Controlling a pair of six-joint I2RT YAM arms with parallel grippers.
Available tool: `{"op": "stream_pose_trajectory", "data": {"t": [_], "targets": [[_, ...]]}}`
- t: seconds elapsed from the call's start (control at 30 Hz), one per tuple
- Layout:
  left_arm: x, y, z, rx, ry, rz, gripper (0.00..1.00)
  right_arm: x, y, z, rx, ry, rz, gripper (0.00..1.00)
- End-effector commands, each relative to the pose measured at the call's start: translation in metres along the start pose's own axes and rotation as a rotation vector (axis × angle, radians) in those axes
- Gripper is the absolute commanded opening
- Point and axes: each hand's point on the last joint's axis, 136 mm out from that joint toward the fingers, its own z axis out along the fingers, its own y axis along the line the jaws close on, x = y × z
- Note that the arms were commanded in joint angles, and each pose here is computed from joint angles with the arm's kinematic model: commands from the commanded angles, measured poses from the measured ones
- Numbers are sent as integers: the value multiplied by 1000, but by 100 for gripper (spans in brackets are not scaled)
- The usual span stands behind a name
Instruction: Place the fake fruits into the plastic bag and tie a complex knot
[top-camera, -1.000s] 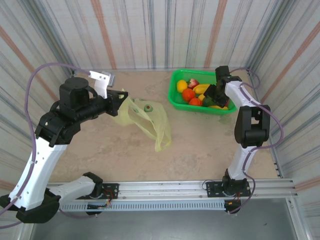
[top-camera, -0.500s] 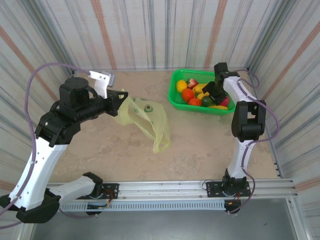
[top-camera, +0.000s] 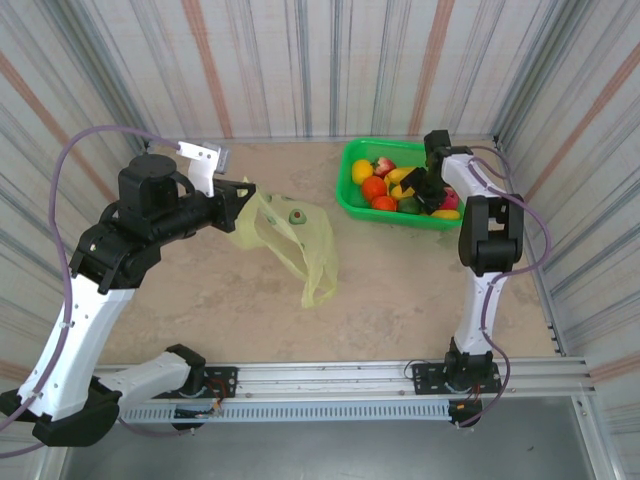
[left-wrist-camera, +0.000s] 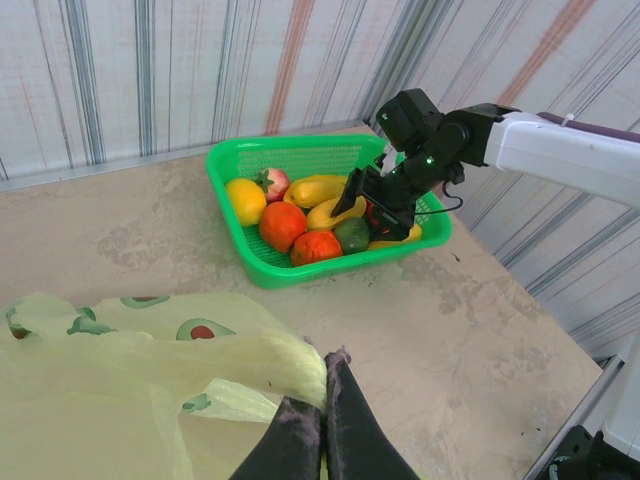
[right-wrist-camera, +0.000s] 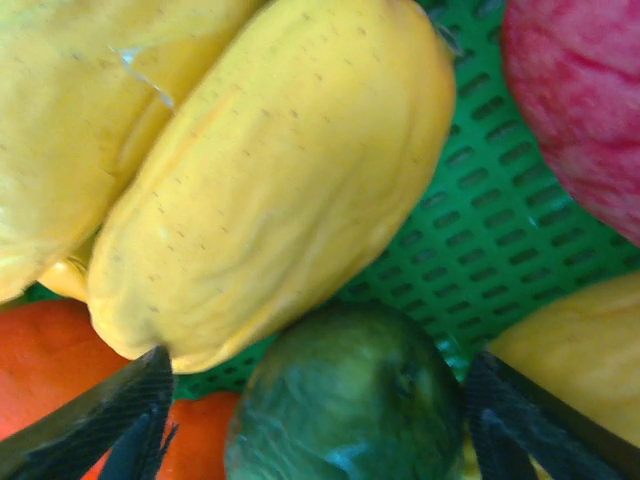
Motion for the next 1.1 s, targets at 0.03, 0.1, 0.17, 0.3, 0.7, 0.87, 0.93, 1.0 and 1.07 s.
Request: {"op": "stream_pose_trajectory", "data": {"t": [0.03,0.1,0.17,0.3,0.7,0.87,0.93,1.0,1.07], "targets": [[0,-2,-7,6,-4,-4,0,5,-2,17,31,51,12,82],[0,-2,-7,4,-5,-3,0,9,-2,23,47,58,2,81],[0,-1,-8,0,-7,0,0,12,-5,28,67,65,-2,78],[1,1,-8,-10,-6,1,0,18,-9,44,95,84,-19,69],[2,4,-9,-26,-9,10,0,-5,24,-11,-96,7,-103,34],[0,4,-9,-27,-15,13,0,-11,42,-45,-141,-68,-291,41],[0,4,-9,-27,-17,15,0,-5,50,-51,-136,-75,-384,47],[-1,4,-10,-28,-18,18,0,6,64,-57,-157,-56,-483,59],[-1,4,-11,-30,-21,22,0,23,75,-58,-161,-35,-600,69]]}}
